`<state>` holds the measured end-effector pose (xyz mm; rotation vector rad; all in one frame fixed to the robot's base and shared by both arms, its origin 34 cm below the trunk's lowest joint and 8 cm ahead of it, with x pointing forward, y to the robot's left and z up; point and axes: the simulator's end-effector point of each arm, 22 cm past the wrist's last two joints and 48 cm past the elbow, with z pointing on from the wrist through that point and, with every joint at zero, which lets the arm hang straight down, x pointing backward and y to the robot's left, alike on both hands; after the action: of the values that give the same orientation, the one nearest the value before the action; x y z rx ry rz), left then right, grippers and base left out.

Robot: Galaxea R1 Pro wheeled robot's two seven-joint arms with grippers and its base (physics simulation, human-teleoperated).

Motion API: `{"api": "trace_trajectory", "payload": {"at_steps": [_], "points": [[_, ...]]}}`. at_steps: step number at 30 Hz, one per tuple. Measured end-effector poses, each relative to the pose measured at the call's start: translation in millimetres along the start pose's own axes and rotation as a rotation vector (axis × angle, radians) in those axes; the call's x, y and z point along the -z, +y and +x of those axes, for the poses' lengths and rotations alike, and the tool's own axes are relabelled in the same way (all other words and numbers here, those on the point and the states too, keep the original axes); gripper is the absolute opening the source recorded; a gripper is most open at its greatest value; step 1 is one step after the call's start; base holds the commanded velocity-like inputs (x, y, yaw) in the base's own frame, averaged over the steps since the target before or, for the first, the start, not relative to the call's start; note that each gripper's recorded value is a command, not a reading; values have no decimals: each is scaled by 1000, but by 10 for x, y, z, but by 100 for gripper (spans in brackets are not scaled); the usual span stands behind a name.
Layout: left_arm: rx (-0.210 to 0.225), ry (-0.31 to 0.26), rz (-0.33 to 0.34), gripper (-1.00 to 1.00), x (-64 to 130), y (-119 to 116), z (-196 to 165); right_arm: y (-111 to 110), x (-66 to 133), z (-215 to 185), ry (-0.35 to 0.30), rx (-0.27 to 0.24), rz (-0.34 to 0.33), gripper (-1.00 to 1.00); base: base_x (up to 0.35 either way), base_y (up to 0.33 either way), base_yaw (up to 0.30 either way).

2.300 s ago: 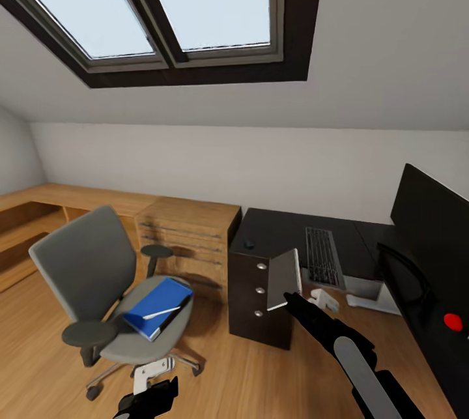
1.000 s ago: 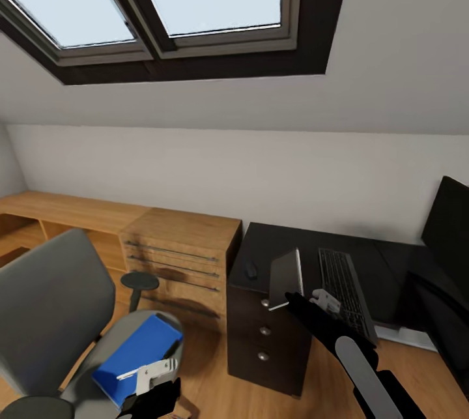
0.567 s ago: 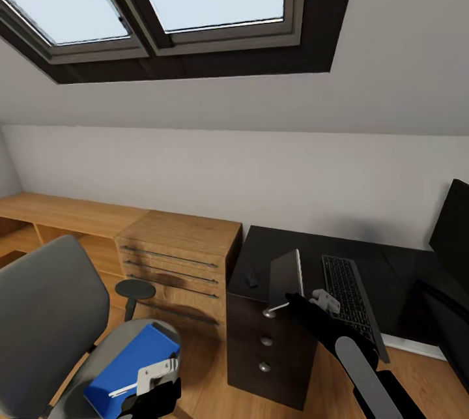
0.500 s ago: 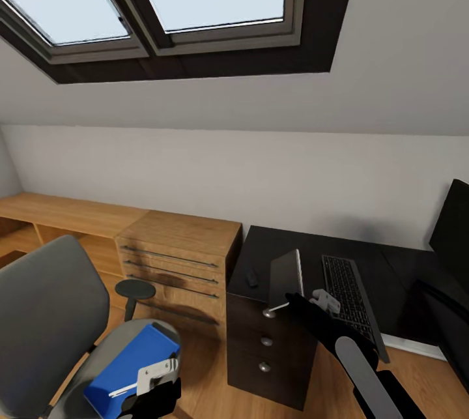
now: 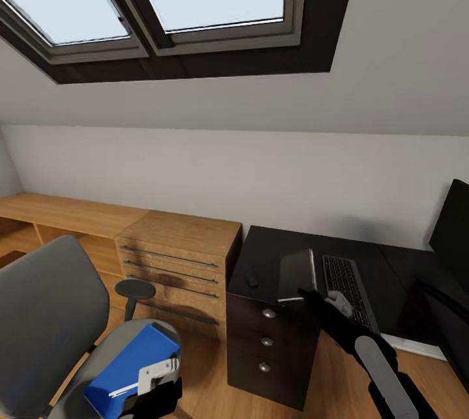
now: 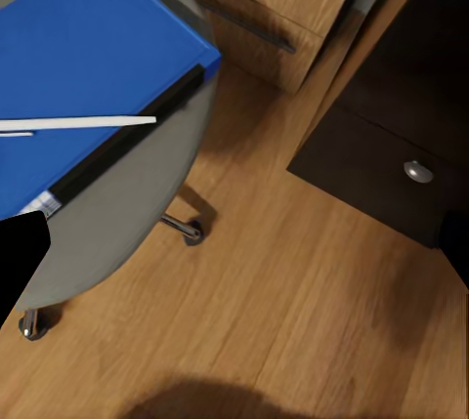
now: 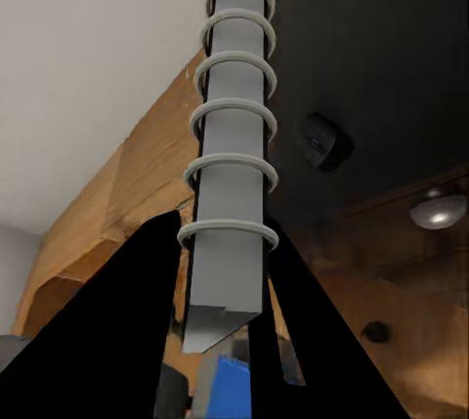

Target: In the bedroom, organize the workspace by keeping the computer under the desk, ensuring the monitor is on the desk, placing the keyboard on the desk next to the monitor, placing the mouse on the desk next to the keyboard, moving the folder from the swivel chair onto the desk next to the mouse, stacking the notebook on top of the folder with the pen on top of the notebook, and positioning the swivel chair next to the desk.

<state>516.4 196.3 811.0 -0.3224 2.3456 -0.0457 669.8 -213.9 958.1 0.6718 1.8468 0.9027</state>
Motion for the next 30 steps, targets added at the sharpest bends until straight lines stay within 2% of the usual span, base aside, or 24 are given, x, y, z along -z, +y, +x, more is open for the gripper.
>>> {"api": "trace_trajectory", "payload": {"at_steps": [4,6,11,18,22,25,30], "points": [[-4,-2,8,100,12,-40,-8,105,6,-13,-1,-62,-127,-100,0,0,0],[-3,-8,12,100,24,-54,-35,173,21,-18,-3,-76,-182,-100,0,0,0],[5,-33,21,100,72,-81,-151,297,56,-25,-6,-88,-262,-100,0,0,0],[8,-45,26,100,96,-97,-206,332,44,-30,-12,-100,-273,-100,0,0,0],[11,-53,28,100,102,-101,-236,457,-33,-32,-37,-127,-284,-100,0,0,0],[17,-58,31,100,82,-102,-239,450,-131,-130,-96,-178,-271,-100,0,0,0],[27,-57,37,100,34,-106,-201,332,-241,-71,-127,-250,-246,-100,0,0,0]]}}
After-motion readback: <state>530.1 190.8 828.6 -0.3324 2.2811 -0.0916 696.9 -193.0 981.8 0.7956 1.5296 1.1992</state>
